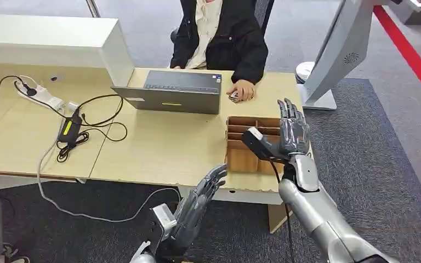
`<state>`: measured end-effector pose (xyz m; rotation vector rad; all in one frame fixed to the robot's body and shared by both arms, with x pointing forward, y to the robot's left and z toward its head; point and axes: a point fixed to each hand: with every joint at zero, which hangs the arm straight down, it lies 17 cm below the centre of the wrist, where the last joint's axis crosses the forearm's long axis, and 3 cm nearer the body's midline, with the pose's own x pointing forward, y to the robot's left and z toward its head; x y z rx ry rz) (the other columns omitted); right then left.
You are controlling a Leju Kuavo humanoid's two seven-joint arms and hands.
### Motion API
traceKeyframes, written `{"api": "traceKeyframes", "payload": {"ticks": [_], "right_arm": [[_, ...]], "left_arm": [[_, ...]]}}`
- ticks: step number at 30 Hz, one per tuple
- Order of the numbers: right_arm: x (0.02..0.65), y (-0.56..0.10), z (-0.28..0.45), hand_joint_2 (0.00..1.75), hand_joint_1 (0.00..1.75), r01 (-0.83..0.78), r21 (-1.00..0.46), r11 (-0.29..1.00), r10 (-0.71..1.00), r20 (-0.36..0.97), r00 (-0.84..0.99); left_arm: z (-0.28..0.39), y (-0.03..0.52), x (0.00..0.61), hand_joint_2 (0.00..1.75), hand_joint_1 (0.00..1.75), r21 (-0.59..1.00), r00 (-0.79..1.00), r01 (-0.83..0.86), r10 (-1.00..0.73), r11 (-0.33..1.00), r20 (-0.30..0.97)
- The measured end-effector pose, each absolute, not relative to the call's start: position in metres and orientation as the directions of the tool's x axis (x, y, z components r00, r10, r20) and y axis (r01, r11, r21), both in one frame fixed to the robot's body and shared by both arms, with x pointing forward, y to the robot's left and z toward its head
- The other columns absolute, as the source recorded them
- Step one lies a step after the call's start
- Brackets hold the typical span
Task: Pass the card to the sensor for recognition and then transmit it.
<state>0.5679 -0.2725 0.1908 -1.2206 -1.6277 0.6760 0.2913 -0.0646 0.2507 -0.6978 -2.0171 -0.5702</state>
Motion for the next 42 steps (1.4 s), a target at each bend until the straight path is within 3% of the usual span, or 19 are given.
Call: {"api": "traceKeyframes", "payload": {"ticks": [22,42], "right_arm": [[0.575,-0.284,0.181,1.75,0.00,0.393,-0.892,0.223,0.966,0.257,0.035],[0.578,-0.299,0.184,1.75,0.00,0.403,-0.880,0.250,0.953,0.297,0.057]], "left_arm": [[0.250,-0.061,0.291,0.00,0.00,0.130,-0.447,0.659,0.246,0.741,0.860],[0.242,-0.059,0.286,0.00,0.00,0.153,-0.454,0.647,0.215,0.747,0.865]]}}
